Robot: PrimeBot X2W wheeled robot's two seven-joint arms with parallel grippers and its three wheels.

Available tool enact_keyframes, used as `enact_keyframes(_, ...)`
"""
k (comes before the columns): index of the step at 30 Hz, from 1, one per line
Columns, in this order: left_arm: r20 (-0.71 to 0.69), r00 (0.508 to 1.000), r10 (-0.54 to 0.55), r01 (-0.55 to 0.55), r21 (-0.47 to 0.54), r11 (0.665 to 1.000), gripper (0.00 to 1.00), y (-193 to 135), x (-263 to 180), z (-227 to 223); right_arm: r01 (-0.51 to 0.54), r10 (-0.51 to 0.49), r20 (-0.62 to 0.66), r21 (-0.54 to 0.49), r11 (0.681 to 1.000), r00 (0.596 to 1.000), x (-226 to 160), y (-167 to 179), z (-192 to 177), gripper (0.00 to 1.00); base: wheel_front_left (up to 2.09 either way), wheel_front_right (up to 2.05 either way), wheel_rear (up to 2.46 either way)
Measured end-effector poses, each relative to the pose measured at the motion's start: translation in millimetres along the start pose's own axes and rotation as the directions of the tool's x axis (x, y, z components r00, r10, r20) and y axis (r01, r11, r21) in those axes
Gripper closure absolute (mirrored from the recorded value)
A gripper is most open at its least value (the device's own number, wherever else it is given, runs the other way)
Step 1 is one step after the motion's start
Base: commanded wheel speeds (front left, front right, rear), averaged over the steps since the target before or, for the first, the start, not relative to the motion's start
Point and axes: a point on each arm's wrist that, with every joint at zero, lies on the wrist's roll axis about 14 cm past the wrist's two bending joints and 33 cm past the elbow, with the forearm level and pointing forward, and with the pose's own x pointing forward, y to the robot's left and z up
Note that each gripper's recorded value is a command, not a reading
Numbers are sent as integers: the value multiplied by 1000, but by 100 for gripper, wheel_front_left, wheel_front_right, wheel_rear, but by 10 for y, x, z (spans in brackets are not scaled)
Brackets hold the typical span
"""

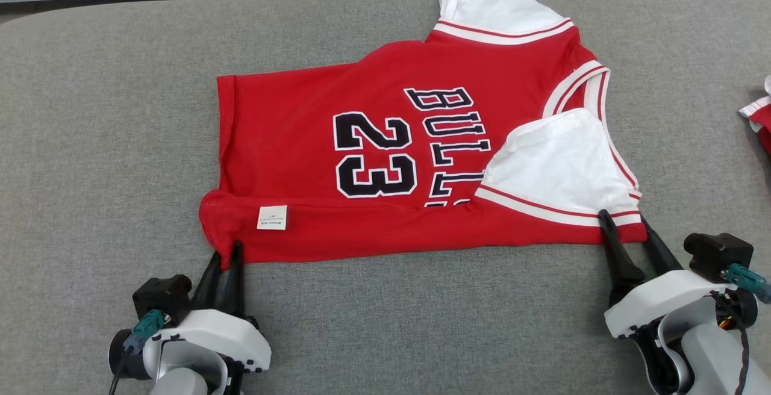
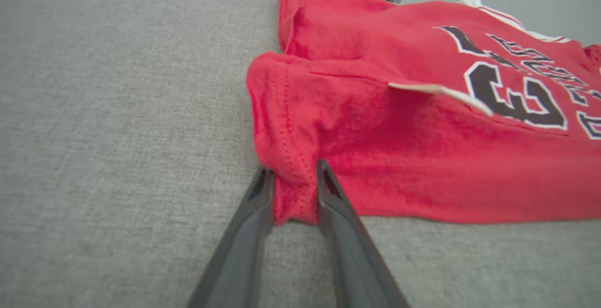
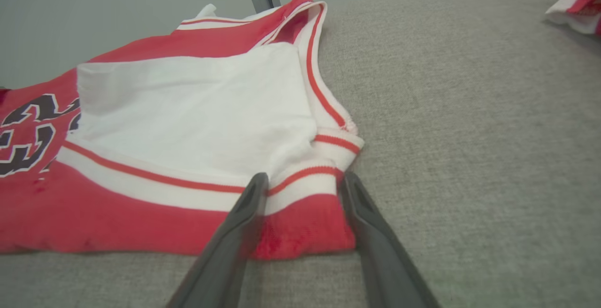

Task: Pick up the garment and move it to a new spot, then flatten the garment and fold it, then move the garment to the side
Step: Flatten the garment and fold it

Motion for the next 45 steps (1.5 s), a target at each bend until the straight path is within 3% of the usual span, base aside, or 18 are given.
enact_keyframes(1,3,1000,2,-2,-4,1000,100,10,2,6,-5,5,3,5,1000,1000,10,16,2,100,0,0,0)
enact_keyframes(8,50,999,3,-3,-2,1000,100,30,-67,120,-32,30,38,38,999,999,-17,92,67,100,0,0,0)
enact_keyframes(14,59,998,8,-8,0,1000,100,87,-276,195,-35,31,59,60,998,998,-261,111,30,100,0,0,0)
enact_keyframes(25,-97,995,29,-33,-40,999,100,149,-804,-115,25,-25,-3,127,992,1000,-892,111,-279,100,0,0,0)
enact_keyframes(26,-90,995,33,-37,-39,999,44,148,-809,-98,28,-28,3,122,992,1000,-910,110,-267,62,0,0,0)
enact_keyframes(27,-85,996,33,-36,-39,999,0,142,-809,-82,29,-30,0,119,993,1000,-919,112,-262,54,0,0,0)
enact_keyframes(28,-77,996,33,-36,-40,999,0,137,-811,-65,30,-31,9,108,994,999,-922,113,-230,0,0,0,0)
enact_keyframes(35,135,989,61,-56,-37,998,0,122,-790,379,28,-29,175,7,1000,984,-923,93,326,0,0,0,0)
enact_keyframes(40,300,954,20,-25,13,1000,0,-15,-736,823,32,8,327,-114,993,945,-941,150,930,0,0,0,0)
enact_keyframes(45,383,924,-16,-8,61,998,0,-119,-712,1122,30,39,362,-184,983,931,-975,268,1185,0,0,0,0)
